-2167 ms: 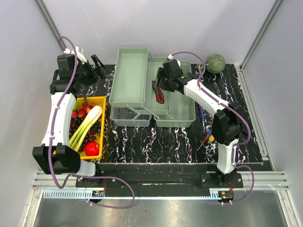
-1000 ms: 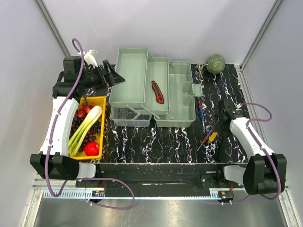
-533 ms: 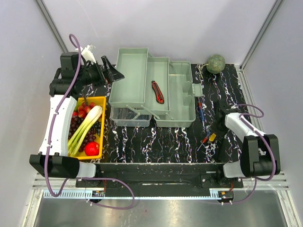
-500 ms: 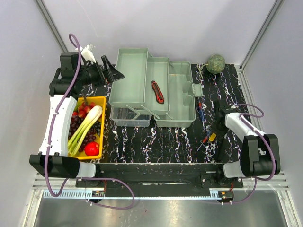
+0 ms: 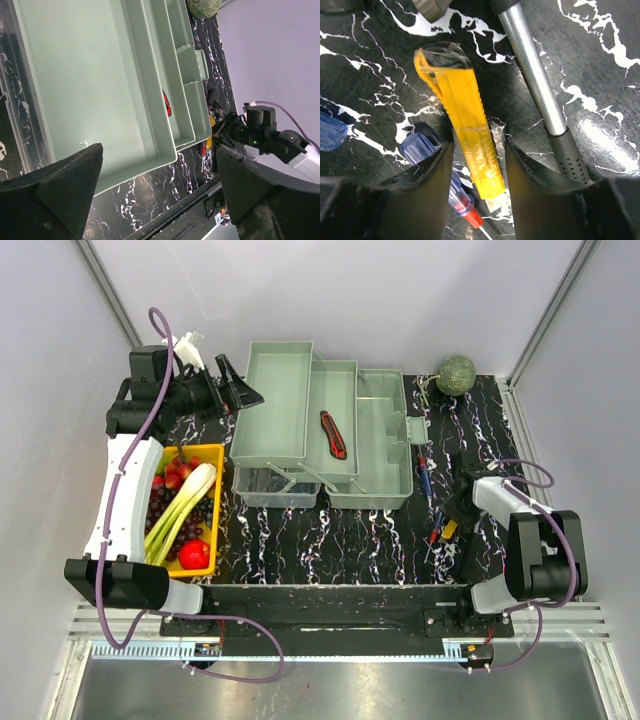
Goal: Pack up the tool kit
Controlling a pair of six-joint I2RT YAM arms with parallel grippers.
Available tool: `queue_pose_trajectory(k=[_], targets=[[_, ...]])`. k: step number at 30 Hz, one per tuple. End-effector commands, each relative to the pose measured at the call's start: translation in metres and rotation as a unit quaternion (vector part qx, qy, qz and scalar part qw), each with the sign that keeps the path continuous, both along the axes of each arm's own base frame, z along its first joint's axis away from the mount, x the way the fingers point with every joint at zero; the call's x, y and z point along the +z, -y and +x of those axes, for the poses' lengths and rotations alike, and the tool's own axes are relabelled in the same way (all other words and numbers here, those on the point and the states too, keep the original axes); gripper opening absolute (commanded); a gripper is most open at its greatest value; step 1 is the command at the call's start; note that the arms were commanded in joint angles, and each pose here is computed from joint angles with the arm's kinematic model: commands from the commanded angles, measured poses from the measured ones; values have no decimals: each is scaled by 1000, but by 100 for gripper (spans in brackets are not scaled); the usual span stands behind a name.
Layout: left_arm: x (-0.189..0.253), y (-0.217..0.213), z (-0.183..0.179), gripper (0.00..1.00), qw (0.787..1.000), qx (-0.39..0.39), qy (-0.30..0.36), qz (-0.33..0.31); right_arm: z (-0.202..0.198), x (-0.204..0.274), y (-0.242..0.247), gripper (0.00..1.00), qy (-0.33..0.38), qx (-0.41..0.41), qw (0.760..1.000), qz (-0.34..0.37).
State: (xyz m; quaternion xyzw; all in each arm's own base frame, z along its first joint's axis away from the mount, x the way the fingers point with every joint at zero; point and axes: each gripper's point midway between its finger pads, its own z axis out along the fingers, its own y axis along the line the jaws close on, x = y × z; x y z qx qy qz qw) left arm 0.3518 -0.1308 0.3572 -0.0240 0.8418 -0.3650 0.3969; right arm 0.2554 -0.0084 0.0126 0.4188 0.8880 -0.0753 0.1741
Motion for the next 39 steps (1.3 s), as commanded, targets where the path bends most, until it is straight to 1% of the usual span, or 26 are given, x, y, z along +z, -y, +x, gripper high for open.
queue_pose_trajectory(k=[1,3,4,8,10,14,16,19,21,22,23,26,28,31,33,35,39], targets=[[22,3,-2,99,999,-7,34,-3,9,-8,7,52,1,-8,1000,-6],[22,2,0,99,999,-2,33,-1,10,-10,5,45,-5,-7,1000,5],[22,2,0,99,999,-2,34,-1,10,-11,4,40,-7,-6,1000,7],[20,-3,1,99,999,11,35,10,18,6,13,8,15,-4,1000,-20],[16,-6,3,99,999,20,31,17,26,24,22,3,32,-2,998,-45],[11,-8,4,99,999,26,22,22,45,70,29,0,68,19,995,-68],[8,-8,5,99,999,27,20,23,55,97,28,0,103,26,992,-69],[6,-12,8,99,999,34,21,32,80,147,20,0,178,39,982,-54],[5,-13,10,99,998,39,20,35,97,180,11,0,229,59,971,-37],[4,-14,11,99,998,41,19,36,107,194,4,0,252,73,965,-24],[5,-16,10,99,998,47,23,41,123,217,-11,0,288,100,953,1],[6,-21,10,99,997,57,28,52,154,261,-49,0,352,160,922,35],[5,-24,10,99,996,62,30,57,168,281,-95,0,376,226,897,52],[8,-27,9,99,995,71,34,62,185,297,-155,0,400,299,864,71],[9,-29,8,99,994,77,37,65,197,299,-187,0,410,327,847,92],[10,-31,5,99,993,83,42,68,208,290,-219,1,404,356,835,111],[12,-36,-1,99,992,94,48,75,215,272,-270,1,385,403,818,146]])
